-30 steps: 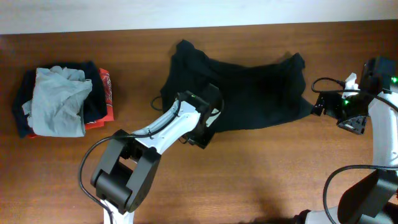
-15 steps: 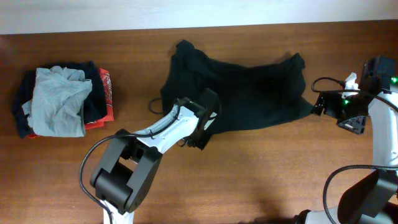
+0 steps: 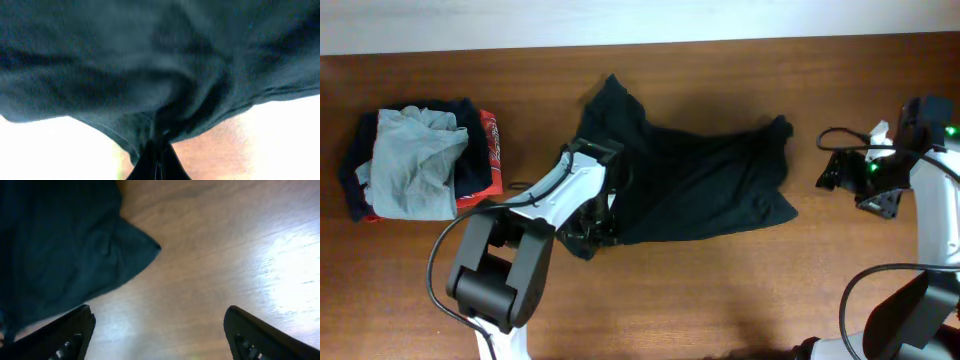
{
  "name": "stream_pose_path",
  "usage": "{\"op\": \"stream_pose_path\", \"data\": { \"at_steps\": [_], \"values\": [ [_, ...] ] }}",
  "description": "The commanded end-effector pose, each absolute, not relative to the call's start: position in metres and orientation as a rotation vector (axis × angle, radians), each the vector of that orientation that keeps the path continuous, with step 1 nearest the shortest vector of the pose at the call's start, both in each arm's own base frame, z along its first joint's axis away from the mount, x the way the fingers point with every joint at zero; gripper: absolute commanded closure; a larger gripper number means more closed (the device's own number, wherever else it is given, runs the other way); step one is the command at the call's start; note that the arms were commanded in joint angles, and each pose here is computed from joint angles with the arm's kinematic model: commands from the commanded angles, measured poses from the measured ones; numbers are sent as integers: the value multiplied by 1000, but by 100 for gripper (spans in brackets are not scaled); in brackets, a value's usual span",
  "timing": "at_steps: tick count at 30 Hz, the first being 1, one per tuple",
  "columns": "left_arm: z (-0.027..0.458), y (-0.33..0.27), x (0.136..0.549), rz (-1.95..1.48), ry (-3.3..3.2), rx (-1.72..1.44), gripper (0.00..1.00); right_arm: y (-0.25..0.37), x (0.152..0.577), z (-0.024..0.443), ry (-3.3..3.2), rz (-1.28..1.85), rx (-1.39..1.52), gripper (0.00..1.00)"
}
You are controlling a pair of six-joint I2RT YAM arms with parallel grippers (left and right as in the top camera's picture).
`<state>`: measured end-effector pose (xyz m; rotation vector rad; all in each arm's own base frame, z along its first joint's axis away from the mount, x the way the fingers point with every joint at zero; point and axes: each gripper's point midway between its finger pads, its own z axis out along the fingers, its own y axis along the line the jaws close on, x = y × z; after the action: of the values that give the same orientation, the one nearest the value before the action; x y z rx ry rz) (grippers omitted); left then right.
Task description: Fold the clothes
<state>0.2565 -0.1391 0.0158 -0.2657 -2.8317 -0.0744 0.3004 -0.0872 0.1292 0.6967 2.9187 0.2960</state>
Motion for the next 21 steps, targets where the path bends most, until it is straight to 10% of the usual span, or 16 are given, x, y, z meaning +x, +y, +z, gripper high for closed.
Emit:
{"op": "stream_pose_path", "data": {
  "at_steps": [1,21],
  "values": [
    [23,-151,274,5,-2914,-238,99,-75,282,113,2967,351,729,20],
    [21,-159,288,42,-2977,-250,99,-44,309,52,2878,296,650,36]
  ]
}}
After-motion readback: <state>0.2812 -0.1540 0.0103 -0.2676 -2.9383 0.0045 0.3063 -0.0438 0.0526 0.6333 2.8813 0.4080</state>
